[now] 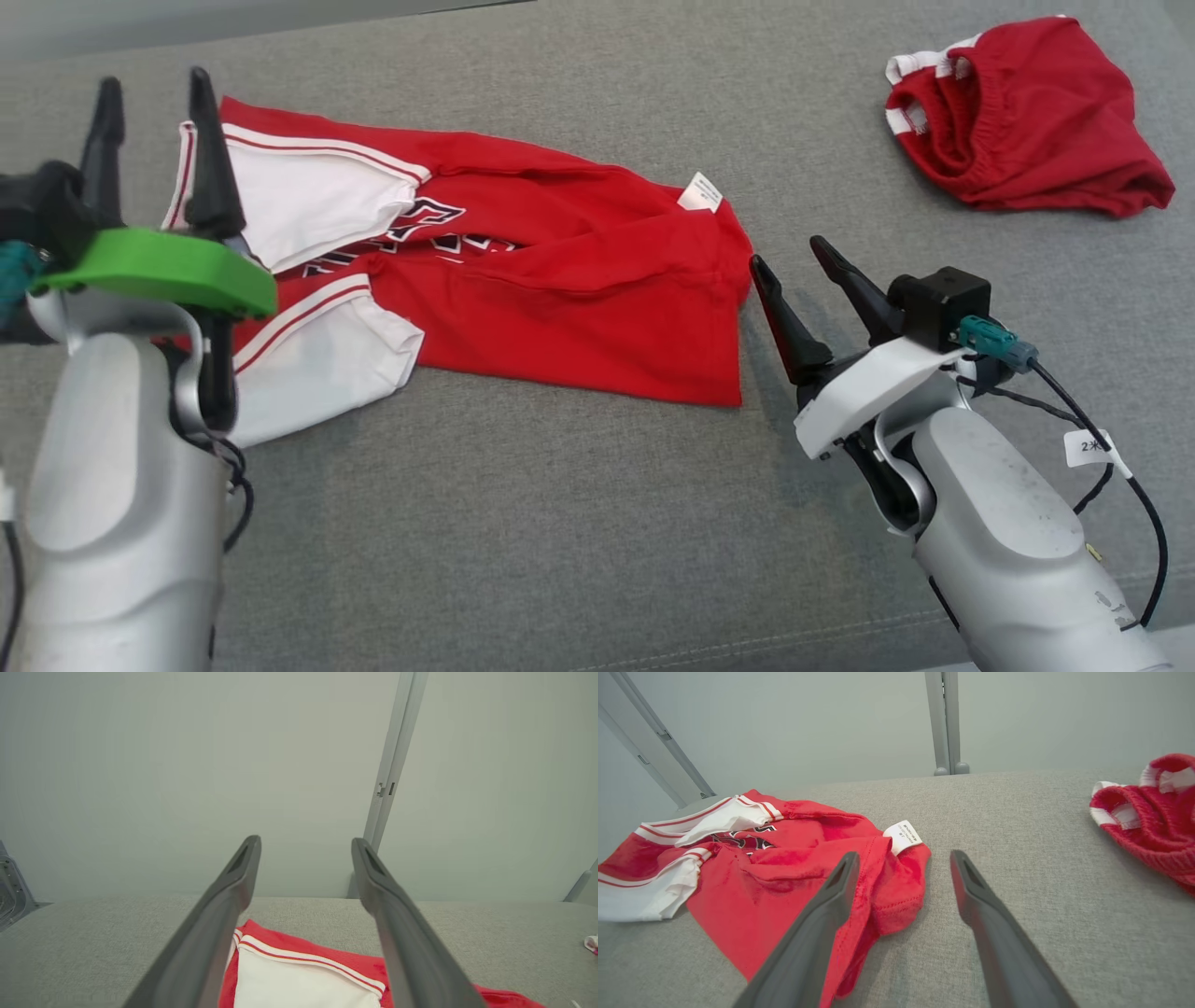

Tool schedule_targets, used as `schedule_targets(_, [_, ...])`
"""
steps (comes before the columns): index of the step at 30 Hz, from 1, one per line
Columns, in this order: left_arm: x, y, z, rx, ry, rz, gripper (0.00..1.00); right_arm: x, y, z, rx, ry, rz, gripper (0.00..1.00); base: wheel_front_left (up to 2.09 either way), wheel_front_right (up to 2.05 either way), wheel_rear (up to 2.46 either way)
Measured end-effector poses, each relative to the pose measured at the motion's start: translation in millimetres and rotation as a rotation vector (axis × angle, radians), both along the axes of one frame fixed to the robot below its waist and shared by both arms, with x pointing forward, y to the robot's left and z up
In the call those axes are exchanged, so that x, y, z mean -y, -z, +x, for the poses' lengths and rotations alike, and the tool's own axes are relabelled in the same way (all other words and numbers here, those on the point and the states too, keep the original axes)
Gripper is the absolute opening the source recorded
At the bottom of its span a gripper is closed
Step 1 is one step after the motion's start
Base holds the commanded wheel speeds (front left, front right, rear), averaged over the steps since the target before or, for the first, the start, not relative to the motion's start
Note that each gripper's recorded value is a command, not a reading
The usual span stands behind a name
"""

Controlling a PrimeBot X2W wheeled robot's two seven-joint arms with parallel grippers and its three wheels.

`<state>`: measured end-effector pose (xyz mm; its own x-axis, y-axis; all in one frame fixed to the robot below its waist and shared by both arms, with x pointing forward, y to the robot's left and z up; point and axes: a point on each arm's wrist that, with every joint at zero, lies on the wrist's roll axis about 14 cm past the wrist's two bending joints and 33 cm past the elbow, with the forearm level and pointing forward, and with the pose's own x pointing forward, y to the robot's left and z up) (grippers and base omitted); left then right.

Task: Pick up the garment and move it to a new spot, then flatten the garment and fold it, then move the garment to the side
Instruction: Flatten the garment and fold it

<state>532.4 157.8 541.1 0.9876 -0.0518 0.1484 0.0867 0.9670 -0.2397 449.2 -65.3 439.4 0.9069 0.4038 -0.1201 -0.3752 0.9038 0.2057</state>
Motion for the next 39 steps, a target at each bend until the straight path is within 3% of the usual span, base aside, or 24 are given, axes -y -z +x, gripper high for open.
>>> schedule_targets(13, [-17,34,-65,-0.080,-0.064,-0.073,1.00,-33,22,-5,-0.134,-0.077,0.042,1.00,0.00,0.00,0.00])
schedule_targets(23, [-33,35,-89,-0.079,-0.115,-0.081,1.00,-45,27,-2,-0.171,-0.114,0.036,1.00,0.00,0.00,0.00])
schedule_targets(26, [-34,35,-93,-0.077,-0.122,-0.082,1.00,-44,30,-2,-0.191,-0.112,0.035,0.77,0.00,0.00,0.00])
schedule_targets(28, [-35,32,-95,-0.069,-0.124,-0.083,1.00,-44,32,-3,-0.199,-0.112,0.036,0.49,0.00,0.00,0.00])
schedule_targets(31, [-35,28,-98,-0.054,-0.126,-0.085,1.00,-44,33,-4,-0.203,-0.113,0.032,0.24,0.00,0.00,0.00])
schedule_targets(32, [-35,27,-99,-0.053,-0.126,-0.086,1.00,-44,32,-4,-0.202,-0.115,0.030,0.00,0.00,0.00,0.00])
schedule_targets(39, [-37,29,-108,-0.057,-0.140,-0.086,1.00,-51,15,-1,-0.131,-0.145,0.026,0.00,0.00,0.00,0.00])
